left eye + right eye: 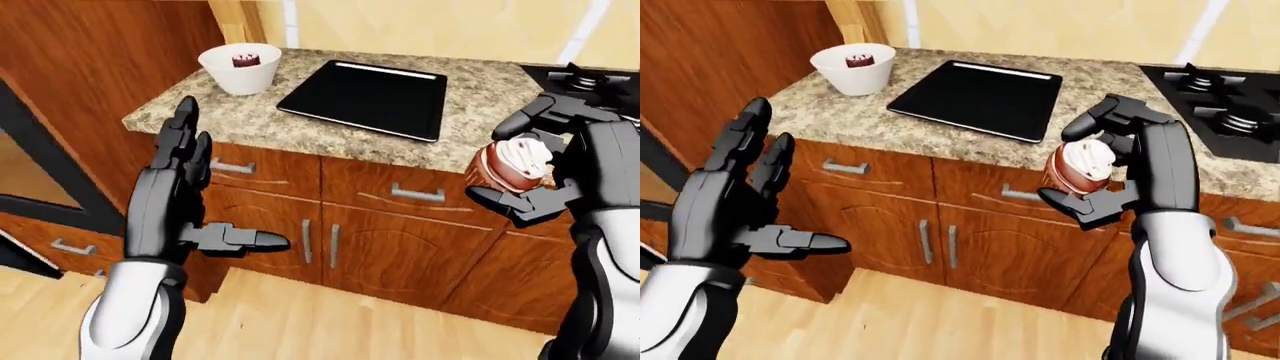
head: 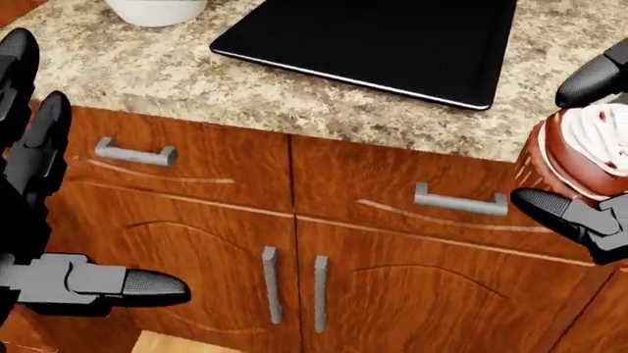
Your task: Pick up the bowl with cake and place it on the tray. Pick up the cupcake and place it on the tray.
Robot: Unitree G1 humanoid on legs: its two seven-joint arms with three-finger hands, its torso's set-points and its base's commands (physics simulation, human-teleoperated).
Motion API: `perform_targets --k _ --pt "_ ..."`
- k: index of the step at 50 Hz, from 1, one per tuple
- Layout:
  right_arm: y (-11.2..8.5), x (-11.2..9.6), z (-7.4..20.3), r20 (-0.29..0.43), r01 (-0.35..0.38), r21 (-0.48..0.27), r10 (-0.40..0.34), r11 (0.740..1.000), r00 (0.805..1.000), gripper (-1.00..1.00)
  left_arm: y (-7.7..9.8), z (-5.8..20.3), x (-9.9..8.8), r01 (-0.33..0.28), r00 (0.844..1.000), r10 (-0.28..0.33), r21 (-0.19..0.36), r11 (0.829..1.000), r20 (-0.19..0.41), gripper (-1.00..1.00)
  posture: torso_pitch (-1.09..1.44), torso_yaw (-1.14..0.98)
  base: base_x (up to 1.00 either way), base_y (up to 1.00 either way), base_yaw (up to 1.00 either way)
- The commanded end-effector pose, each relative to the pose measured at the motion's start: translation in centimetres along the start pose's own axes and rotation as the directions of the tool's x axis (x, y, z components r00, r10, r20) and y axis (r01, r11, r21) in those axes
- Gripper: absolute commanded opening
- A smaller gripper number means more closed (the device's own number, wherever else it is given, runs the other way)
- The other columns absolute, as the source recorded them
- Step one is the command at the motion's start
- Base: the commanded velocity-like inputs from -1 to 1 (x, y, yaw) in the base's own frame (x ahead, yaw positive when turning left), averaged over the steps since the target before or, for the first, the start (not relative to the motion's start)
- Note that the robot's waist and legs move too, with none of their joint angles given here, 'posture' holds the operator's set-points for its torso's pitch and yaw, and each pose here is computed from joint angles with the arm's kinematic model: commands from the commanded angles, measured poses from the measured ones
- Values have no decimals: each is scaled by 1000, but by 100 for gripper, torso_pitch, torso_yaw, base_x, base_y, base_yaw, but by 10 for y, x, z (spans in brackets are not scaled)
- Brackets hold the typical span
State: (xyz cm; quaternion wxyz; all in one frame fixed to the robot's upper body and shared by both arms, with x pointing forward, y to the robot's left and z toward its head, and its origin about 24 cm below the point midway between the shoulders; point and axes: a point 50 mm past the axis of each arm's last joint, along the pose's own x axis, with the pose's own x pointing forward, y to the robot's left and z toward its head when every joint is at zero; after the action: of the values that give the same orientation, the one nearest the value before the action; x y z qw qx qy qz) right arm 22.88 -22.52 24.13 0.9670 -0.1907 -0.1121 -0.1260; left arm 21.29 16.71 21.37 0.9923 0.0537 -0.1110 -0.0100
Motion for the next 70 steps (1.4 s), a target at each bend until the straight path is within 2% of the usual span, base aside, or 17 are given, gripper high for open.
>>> perform_targets --k 1,9,17,21,40,70 --pt "-3 -2 12 74 14 -5 -13 1000 997 -100 1 10 -2 -12 998 11 13 1000 68 100 0 0 0 0 100" --pt "-8 -2 16 85 34 20 -36 999 996 -100 0 20 4 -6 997 3 34 999 74 100 0 0 0 4 25" --pt "-14 -4 22 88 51 19 -52 999 995 -100 -5 41 25 24 996 -30 79 997 86 100 0 0 1 0 0" --pt "-15 -4 20 88 55 20 -57 998 994 -100 -9 48 25 38 994 -46 89 995 94 100 0 0 5 0 0" --pt "-22 -7 20 92 67 21 -68 998 993 -100 -11 57 24 37 992 -50 119 992 114 100 0 0 17 0 0" --pt "-29 -10 21 97 85 27 -87 996 992 -100 -9 65 21 27 990 -45 129 991 137 100 0 0 34 0 0"
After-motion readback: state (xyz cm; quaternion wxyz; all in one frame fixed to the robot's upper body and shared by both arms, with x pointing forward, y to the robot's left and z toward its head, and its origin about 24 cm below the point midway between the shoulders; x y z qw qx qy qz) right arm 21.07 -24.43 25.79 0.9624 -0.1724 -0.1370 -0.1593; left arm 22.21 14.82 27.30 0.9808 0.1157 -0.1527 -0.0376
